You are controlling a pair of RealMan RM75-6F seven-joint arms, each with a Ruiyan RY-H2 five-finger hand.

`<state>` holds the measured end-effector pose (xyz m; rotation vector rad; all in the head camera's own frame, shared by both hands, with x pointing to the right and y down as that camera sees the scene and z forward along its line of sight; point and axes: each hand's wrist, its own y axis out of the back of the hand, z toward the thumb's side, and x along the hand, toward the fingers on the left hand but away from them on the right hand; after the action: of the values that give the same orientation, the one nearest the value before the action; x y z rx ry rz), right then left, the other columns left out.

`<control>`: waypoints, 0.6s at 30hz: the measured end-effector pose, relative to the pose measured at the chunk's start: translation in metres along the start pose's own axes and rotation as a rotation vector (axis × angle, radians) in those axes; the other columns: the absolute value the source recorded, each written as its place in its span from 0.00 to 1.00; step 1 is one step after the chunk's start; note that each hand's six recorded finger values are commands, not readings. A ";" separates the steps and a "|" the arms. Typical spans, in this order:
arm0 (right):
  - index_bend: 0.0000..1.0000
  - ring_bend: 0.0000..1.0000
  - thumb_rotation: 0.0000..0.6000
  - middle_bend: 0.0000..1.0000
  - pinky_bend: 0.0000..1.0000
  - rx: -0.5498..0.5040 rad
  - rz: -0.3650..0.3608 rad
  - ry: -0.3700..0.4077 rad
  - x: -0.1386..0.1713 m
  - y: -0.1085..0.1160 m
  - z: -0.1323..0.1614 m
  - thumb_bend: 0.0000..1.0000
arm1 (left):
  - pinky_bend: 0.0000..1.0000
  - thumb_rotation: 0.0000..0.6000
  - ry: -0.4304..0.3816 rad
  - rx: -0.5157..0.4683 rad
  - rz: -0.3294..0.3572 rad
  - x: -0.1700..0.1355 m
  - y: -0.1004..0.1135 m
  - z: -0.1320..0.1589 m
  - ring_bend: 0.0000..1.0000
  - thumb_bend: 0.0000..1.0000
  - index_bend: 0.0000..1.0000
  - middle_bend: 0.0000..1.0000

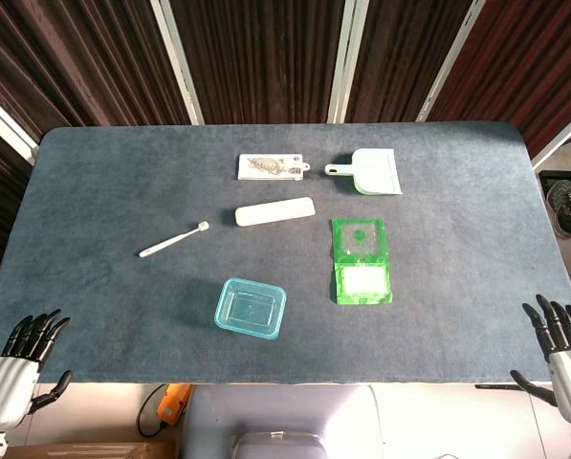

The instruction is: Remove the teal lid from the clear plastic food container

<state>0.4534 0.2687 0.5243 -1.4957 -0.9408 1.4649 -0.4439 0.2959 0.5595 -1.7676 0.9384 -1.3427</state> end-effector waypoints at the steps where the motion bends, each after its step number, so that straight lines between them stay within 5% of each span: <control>1: 0.00 0.00 1.00 0.00 0.00 -0.005 0.000 0.000 0.000 0.000 0.001 0.21 | 0.00 1.00 -0.014 -0.011 -0.001 0.002 -0.001 0.002 0.00 0.32 0.00 0.00; 6: 0.00 0.00 1.00 0.00 0.00 -0.001 0.010 0.008 -0.002 -0.002 0.003 0.22 | 0.00 1.00 -0.133 -0.067 -0.039 0.020 -0.011 0.024 0.00 0.29 0.00 0.00; 13: 0.00 0.00 1.00 0.00 0.00 -0.022 0.049 0.033 -0.003 -0.006 0.007 0.21 | 0.00 1.00 -0.375 -0.110 -0.161 0.077 -0.042 0.087 0.00 0.28 0.00 0.00; 18: 0.00 0.00 1.00 0.00 0.00 -0.047 0.084 0.054 -0.004 -0.009 0.009 0.22 | 0.00 1.00 -0.479 -0.113 -0.236 0.118 -0.067 0.132 0.00 0.27 0.00 0.00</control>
<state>0.4449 0.2689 0.5341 -1.6179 -0.8954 1.4633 -0.2844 0.2404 0.6445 -2.2084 0.5613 -0.9425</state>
